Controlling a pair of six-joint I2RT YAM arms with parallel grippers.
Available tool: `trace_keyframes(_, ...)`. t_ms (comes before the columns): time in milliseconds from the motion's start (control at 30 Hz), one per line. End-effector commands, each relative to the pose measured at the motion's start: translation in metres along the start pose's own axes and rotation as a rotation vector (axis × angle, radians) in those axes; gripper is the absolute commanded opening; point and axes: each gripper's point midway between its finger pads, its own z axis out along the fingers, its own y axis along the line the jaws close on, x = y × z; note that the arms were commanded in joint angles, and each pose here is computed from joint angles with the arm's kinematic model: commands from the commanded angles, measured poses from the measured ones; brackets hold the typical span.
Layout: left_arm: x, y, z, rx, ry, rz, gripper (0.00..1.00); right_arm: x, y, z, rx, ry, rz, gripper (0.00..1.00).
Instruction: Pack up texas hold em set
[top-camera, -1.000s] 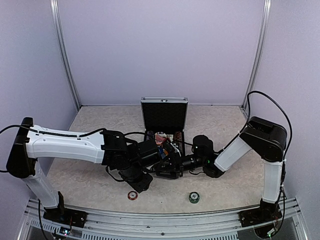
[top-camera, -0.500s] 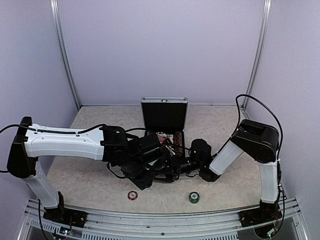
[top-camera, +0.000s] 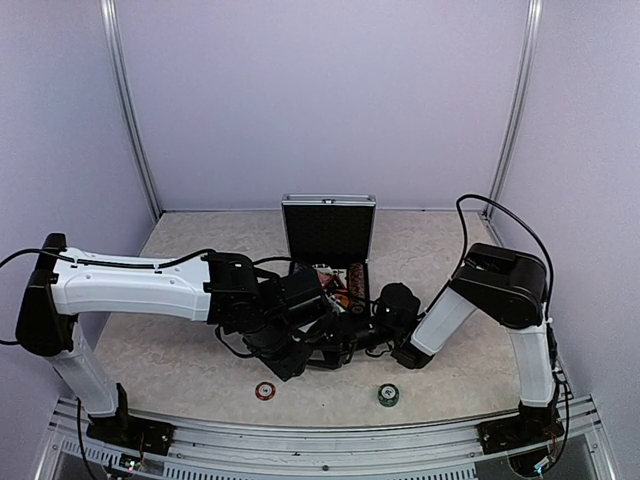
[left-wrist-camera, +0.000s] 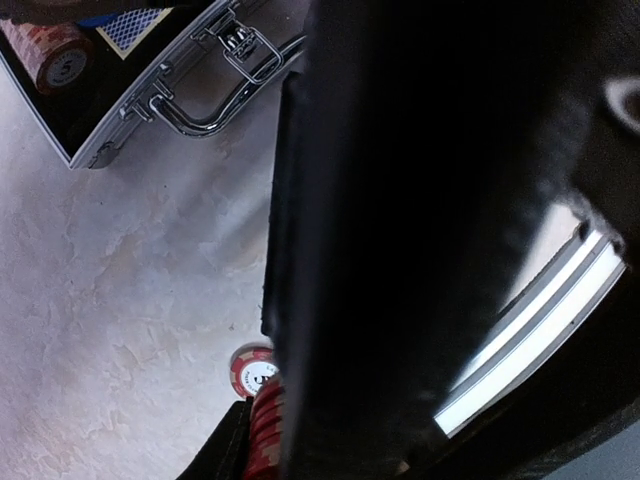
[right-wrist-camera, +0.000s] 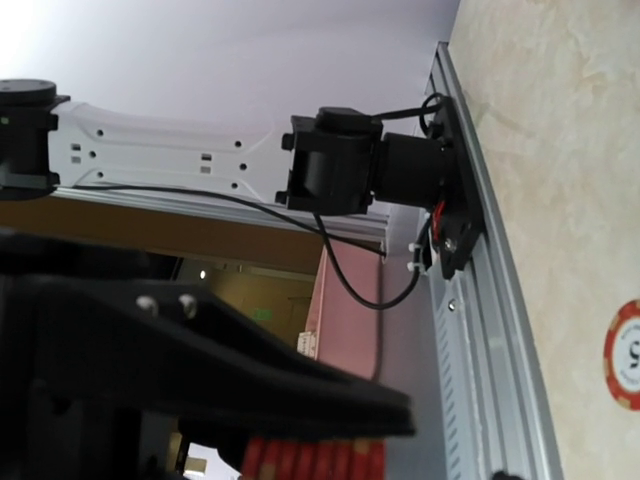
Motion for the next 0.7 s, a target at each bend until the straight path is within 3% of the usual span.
trace_keyframes(0, -0.006, -0.005, -0.003, 0.005, -0.019, 0.013, 0.04, 0.006, 0.004, 0.009, -0.027, 0.039, -0.027, 0.72)
trace_keyframes(300, -0.005, -0.005, -0.002, 0.003, -0.018, 0.014, 0.04, 0.012, -0.002, 0.023, -0.02, 0.085, -0.016, 0.67)
trace_keyframes(533, -0.003, -0.004, -0.001, 0.003, -0.015, 0.013, 0.04, 0.019, -0.007, 0.023, -0.01, 0.108, -0.003, 0.46)
trace_keyframes(667, -0.002, -0.003, 0.0, 0.001, -0.013, 0.013, 0.04, 0.02, -0.008, 0.023, -0.004, 0.12, -0.006, 0.28)
